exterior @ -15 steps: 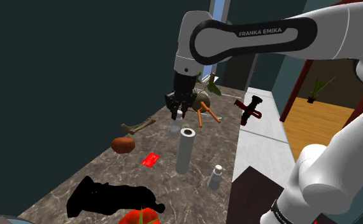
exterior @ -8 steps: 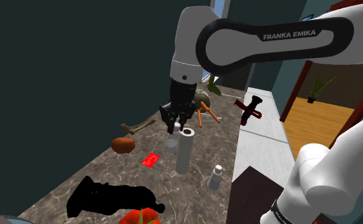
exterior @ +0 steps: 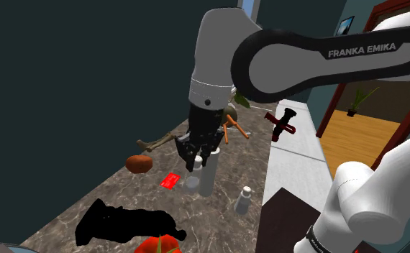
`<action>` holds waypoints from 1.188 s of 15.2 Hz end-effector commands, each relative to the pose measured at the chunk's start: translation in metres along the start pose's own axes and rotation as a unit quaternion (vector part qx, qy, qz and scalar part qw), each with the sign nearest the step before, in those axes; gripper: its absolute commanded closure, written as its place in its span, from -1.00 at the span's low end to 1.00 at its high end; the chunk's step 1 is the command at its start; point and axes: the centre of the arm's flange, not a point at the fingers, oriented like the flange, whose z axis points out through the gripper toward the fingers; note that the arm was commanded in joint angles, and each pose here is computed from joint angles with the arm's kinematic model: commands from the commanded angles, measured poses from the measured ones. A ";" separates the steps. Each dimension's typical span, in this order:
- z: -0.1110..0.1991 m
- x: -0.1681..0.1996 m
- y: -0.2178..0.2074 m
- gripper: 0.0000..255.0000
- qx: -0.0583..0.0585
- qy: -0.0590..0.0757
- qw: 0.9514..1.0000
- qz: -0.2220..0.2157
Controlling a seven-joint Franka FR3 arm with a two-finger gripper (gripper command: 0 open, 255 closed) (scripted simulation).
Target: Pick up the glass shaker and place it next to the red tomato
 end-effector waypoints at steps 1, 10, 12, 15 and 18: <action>0.010 -0.001 0.000 1.00 0.000 0.000 1.000 0.000; 0.058 -0.001 0.003 1.00 0.000 0.000 1.000 0.000; 0.068 -0.001 0.004 1.00 0.000 0.000 1.000 0.000; 0.084 -0.001 0.005 1.00 0.000 0.000 1.000 0.000; 0.100 -0.002 0.007 1.00 0.000 0.000 1.000 0.000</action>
